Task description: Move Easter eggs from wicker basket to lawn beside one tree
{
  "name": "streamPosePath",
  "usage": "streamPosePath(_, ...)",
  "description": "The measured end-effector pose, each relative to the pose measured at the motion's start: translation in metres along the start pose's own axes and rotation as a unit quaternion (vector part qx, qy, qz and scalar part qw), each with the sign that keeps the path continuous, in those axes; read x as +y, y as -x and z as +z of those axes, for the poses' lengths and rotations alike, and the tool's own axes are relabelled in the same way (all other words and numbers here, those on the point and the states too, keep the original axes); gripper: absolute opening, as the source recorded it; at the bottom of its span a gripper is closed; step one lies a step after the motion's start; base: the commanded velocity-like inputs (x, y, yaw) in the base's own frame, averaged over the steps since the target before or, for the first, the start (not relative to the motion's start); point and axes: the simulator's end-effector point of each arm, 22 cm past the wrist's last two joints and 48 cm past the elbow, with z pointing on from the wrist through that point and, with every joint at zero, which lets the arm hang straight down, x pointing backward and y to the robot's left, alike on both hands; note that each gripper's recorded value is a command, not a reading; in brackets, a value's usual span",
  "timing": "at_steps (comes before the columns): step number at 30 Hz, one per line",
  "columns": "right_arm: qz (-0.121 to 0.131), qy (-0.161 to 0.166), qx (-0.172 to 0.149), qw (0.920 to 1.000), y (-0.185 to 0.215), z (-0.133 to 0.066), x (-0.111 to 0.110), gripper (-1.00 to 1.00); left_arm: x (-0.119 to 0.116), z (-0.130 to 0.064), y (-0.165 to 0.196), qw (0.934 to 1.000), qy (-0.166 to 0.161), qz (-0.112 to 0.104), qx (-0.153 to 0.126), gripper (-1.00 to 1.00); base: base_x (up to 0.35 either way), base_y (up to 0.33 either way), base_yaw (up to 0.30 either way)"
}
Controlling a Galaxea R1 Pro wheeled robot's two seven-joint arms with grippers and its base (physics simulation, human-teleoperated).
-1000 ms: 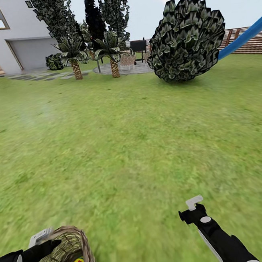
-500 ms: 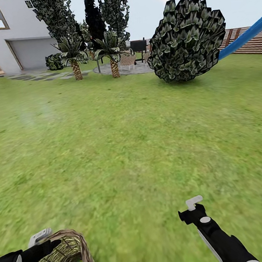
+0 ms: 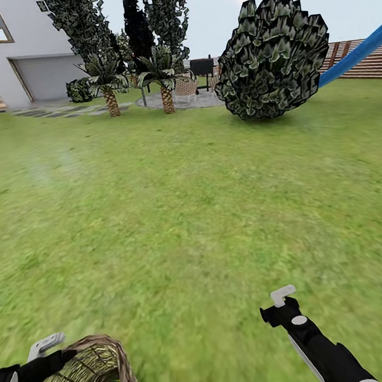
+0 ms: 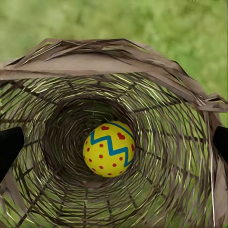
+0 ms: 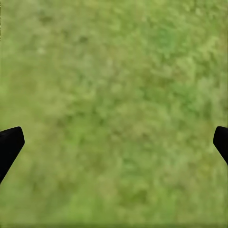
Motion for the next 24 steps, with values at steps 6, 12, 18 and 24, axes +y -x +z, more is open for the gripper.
streamPosePath(6,0.000,-0.001,0.000,1.0000,-0.004,0.004,0.000,1.00,0.002,0.005,-0.004,1.0000,0.001,-0.001,0.002,1.00,0.000,0.000,0.000)
streamPosePath(12,0.000,-0.001,0.000,1.0000,-0.012,0.012,0.003,1.00,0.010,0.015,-0.011,0.9999,0.014,-0.001,0.003,1.00,0.000,0.000,0.000)
streamPosePath(18,0.001,-0.001,-0.001,1.0000,-0.020,0.020,0.005,1.00,0.027,0.026,-0.019,0.9985,0.055,-0.001,0.005,1.00,0.000,0.000,0.000)
streamPosePath(24,0.001,-0.001,-0.001,1.0000,-0.029,0.028,0.008,1.00,0.028,0.036,-0.026,0.9985,0.055,-0.003,0.004,1.00,0.000,0.000,0.000)
